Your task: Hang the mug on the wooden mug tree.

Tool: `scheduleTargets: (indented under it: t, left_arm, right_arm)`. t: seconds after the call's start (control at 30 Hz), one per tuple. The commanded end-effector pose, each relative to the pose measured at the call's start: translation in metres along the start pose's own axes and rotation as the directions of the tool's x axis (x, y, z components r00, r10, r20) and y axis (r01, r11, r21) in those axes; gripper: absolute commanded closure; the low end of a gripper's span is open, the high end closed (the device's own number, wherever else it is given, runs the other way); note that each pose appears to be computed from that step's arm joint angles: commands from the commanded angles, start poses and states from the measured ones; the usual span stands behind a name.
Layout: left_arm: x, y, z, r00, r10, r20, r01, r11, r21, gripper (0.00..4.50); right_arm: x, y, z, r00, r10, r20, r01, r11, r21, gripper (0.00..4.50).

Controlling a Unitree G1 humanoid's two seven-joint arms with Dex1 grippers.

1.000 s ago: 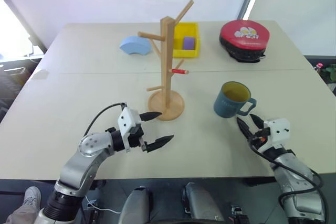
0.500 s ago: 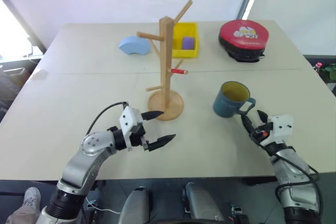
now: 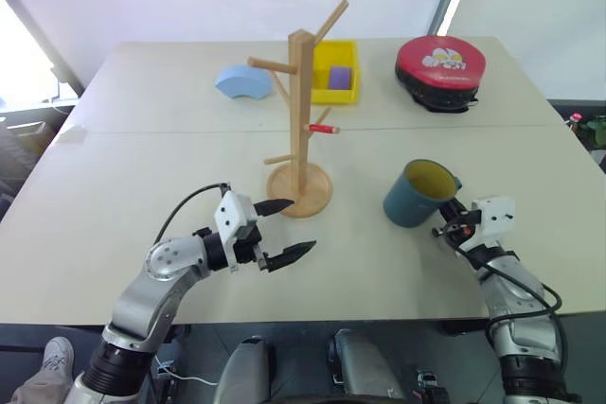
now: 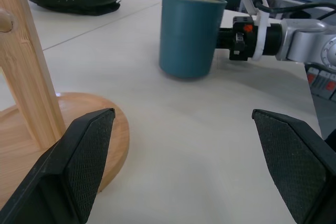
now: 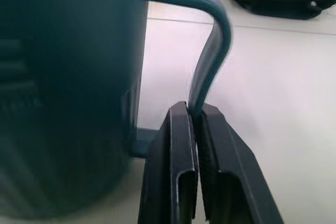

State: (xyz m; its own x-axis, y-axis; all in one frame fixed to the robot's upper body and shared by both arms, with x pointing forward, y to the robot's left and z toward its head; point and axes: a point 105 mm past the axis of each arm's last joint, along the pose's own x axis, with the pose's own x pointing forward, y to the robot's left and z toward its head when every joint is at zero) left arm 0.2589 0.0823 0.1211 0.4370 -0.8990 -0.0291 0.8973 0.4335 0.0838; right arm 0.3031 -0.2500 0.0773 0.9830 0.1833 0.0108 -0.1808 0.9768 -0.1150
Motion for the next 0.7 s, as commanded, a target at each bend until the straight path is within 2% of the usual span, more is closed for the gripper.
scheduleTargets:
  t: [0.03, 0.13, 0.17, 0.23, 0.3, 0.4, 0.57, 0.7]
  left_arm:
    - [-0.005, 0.005, 0.012, 0.999, 0.036, 0.039, -0.037, 0.999, 0.039, 0.0]
    - [-0.02, 0.027, 0.018, 0.989, 0.126, 0.072, -0.127, 0.992, 0.008, 0.0]
    - [-0.026, 0.033, 0.017, 0.986, 0.149, 0.068, -0.151, 0.989, 0.012, 0.0]
    - [-0.034, 0.041, 0.016, 0.983, 0.172, 0.058, -0.174, 0.984, 0.027, 0.0]
    - [-0.045, 0.054, 0.025, 0.973, 0.213, 0.089, -0.216, 0.976, 0.025, 0.0]
    - [-0.055, 0.064, 0.037, 0.963, 0.237, 0.126, -0.242, 0.97, 0.025, 0.0]
    - [-0.068, 0.07, 0.052, 0.955, 0.252, 0.159, -0.257, 0.966, 0.015, 0.0]
    - [-0.073, 0.066, 0.053, 0.963, 0.233, 0.139, -0.238, 0.971, 0.021, 0.0]
  right_arm:
    - [0.002, 0.02, 0.03, 0.991, 0.12, 0.061, -0.109, 0.982, -0.152, 4.41]
    - [0.002, 0.069, 0.064, 0.917, 0.396, 0.046, -0.337, 0.83, -0.444, 4.41]
    - [0.004, 0.085, 0.081, 0.886, 0.46, 0.061, -0.372, 0.783, -0.499, 4.41]
    - [0.005, 0.101, 0.103, 0.853, 0.514, 0.095, -0.39, 0.747, -0.538, 4.41]
    - [0.009, 0.12, 0.132, 0.815, 0.562, 0.143, -0.395, 0.719, -0.571, 4.41]
    - [0.015, 0.13, 0.153, 0.805, 0.572, 0.158, -0.379, 0.701, -0.604, 4.41]
    - [0.023, 0.133, 0.169, 0.811, 0.562, 0.162, -0.36, 0.698, -0.619, 4.41]
    - [0.028, 0.131, 0.174, 0.815, 0.559, 0.156, -0.355, 0.693, -0.628, 4.41]
